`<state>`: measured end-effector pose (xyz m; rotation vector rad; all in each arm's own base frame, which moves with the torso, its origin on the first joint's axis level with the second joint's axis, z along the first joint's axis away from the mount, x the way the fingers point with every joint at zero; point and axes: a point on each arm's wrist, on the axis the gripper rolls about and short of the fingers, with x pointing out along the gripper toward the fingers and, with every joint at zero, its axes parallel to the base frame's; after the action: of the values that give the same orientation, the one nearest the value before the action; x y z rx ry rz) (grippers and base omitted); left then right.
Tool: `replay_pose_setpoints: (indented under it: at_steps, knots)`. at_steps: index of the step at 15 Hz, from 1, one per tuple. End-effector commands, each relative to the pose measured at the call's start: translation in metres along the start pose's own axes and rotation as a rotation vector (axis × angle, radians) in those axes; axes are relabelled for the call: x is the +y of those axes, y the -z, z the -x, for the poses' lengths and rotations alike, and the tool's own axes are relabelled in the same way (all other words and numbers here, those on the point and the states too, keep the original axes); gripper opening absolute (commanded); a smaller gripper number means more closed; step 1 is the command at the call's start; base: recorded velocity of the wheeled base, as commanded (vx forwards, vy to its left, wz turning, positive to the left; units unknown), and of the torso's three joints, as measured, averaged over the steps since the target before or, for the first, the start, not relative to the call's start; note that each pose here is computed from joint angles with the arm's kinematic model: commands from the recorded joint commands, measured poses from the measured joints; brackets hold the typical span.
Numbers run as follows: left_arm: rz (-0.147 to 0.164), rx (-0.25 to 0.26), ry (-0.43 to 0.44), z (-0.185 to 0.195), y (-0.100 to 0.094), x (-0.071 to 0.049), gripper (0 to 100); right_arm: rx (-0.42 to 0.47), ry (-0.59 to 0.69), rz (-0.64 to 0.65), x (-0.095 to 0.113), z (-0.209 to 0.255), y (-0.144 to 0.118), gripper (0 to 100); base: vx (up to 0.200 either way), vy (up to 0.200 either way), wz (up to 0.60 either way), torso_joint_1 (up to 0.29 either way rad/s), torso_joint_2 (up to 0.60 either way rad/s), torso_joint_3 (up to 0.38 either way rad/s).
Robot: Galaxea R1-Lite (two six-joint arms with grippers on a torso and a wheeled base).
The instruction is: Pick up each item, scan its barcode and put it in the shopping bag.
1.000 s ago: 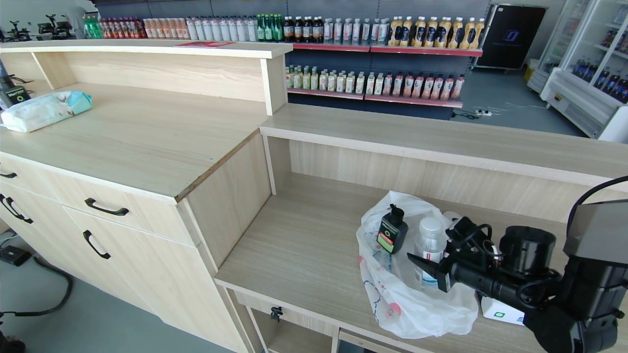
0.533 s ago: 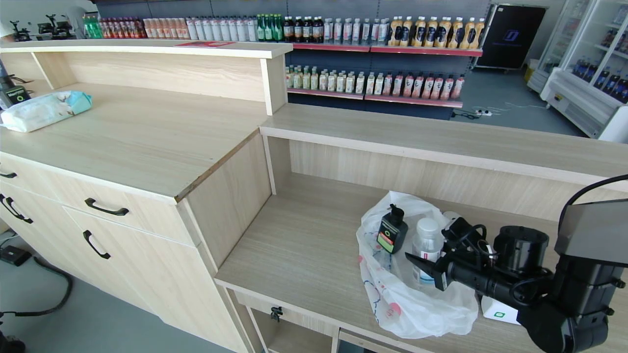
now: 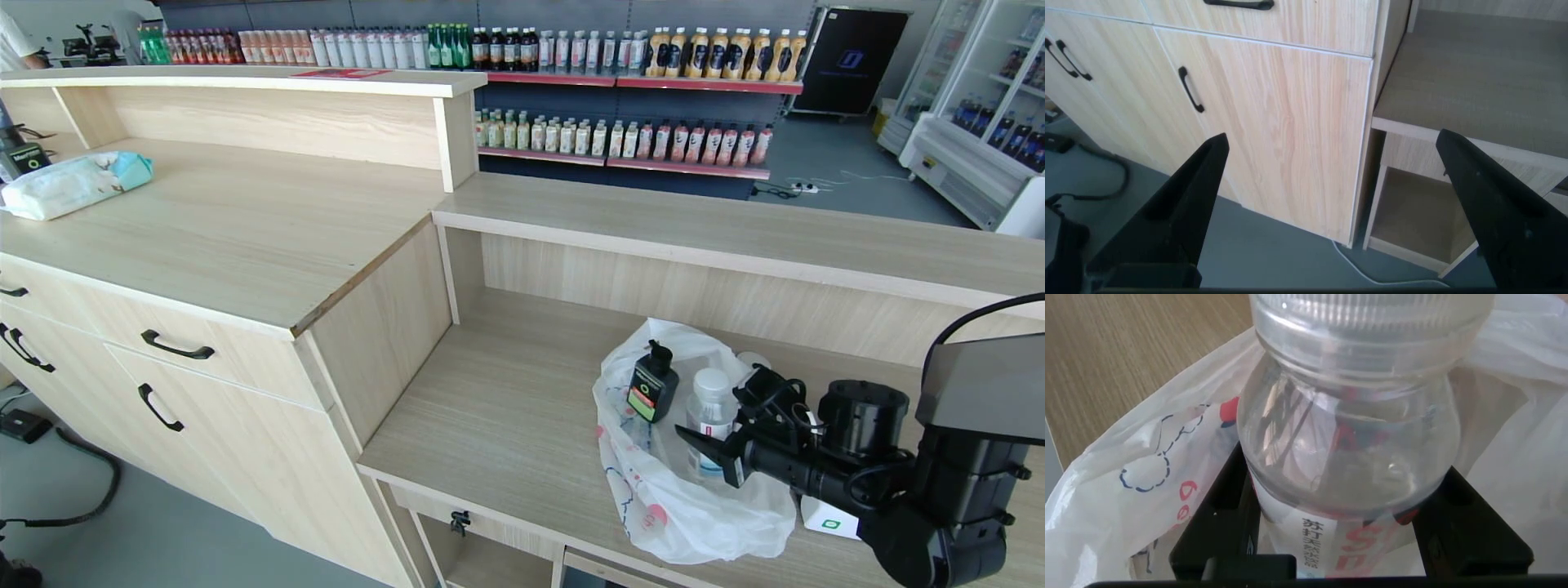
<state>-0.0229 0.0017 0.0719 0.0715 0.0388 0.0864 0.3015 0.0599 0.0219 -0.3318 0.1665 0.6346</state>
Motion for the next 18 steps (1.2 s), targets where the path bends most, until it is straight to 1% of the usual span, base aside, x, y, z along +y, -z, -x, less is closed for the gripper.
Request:
replay_pose_setpoints:
  at_steps: [1, 5, 12, 13, 18]
  knots:
    - [0.0, 0.0, -0.001, 0.0, 0.0, 0.0, 100, 0.017, 0.001, -0.004, -0.001, 0.0, 0.005, 0, 0.0, 0.0, 0.0, 0.0, 0.0, 0.0]
    - [0.0, 0.0, -0.001, 0.0, 0.0, 0.0, 100, 0.036, 0.0, -0.011, -0.001, 0.0, 0.011, 0, 0.0, 0.0, 0.0, 0.0, 0.0, 0.0]
    - [0.0, 0.0, 0.0, 0.0, 0.0, 0.0, 100, 0.041, 0.014, -0.014, -0.005, 0.0, 0.014, 0, 0.0, 0.0, 0.0, 0.0, 0.0, 0.0]
    - [0.0, 0.0, 0.0, 0.0, 0.0, 0.0, 100, 0.036, 0.014, -0.012, -0.005, 0.0, 0.013, 100, 0.0, 0.0, 0.0, 0.0, 0.0, 0.0]
    - [0.0, 0.0, 0.0, 0.0, 0.0, 0.0, 100, 0.02, 0.027, -0.006, -0.009, 0.004, 0.006, 100, 0.0, 0.0, 0.0, 0.0, 0.0, 0.0]
